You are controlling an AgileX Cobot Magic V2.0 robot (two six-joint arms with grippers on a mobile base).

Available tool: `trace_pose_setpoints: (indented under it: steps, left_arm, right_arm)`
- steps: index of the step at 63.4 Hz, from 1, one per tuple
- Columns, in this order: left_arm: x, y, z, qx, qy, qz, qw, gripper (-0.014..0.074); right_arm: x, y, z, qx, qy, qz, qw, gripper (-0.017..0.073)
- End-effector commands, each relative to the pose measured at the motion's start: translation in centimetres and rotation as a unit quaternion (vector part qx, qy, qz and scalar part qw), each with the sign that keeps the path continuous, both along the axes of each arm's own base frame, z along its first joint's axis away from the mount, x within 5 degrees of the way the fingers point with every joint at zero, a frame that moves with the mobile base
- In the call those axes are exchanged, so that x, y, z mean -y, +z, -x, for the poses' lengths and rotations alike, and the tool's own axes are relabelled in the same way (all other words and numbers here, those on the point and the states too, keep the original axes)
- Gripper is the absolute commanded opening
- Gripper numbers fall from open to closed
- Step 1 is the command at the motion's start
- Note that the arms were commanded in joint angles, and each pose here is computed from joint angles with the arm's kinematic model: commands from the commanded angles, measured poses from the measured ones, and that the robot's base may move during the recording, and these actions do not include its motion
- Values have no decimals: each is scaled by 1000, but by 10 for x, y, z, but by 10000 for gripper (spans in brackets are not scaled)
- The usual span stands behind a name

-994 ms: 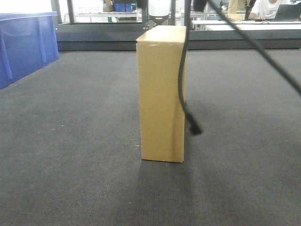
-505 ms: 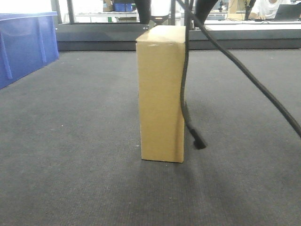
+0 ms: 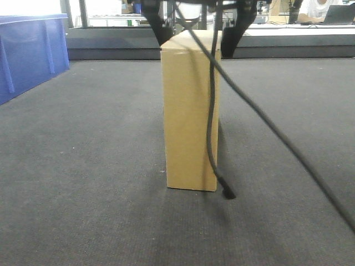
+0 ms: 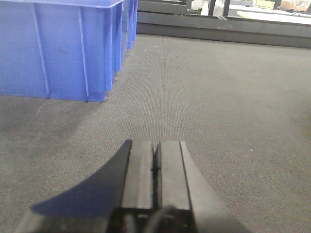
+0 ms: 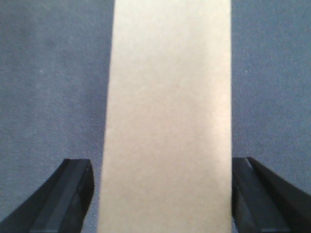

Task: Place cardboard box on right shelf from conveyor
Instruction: 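Lower the right gripper over the box top and close on it, then lift the box with the right gripper and swing it aside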

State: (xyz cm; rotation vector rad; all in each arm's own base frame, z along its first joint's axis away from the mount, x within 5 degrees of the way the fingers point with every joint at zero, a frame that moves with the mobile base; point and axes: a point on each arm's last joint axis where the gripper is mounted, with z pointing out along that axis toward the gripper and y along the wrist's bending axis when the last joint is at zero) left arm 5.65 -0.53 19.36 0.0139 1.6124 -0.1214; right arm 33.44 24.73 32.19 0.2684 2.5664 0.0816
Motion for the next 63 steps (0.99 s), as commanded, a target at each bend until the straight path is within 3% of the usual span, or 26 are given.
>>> trace_pose_setpoints:
  steps: [1,7,13,25,28,39,52,63]
  left_arm:
    - [-1,9,1,48,2,9,999,-119]
    - [-1,9,1,48,2,9,999,-119]
    - [-1,9,1,48,2,9,999,-119]
    - [-1,9,1,48,2,9,999,-119]
    - [-1,9,1,48,2,9,999,-119]
    - [-1,9,1,48,2,9,999,-119]
    - [-1,9,1,48,2,9,999,-119]
    - [-1,9,1,48,2,9,999,-119]
  right_arm:
    - [9,24,2,43,1,-17,999,634]
    - [11,12,0,26,0,-20,999,628]
    - [11,4,1,18,4,-21,1000,562]
    - [16,15,0,40,25,-25,999,238]
    - [21,22,0,51,32,-26,998,196]
    - [47,52,0,97,73,-4,993,195]
    - [93,82,6,130,124,50,983,195]
    - [135,84,21,128,154,72,977,195]
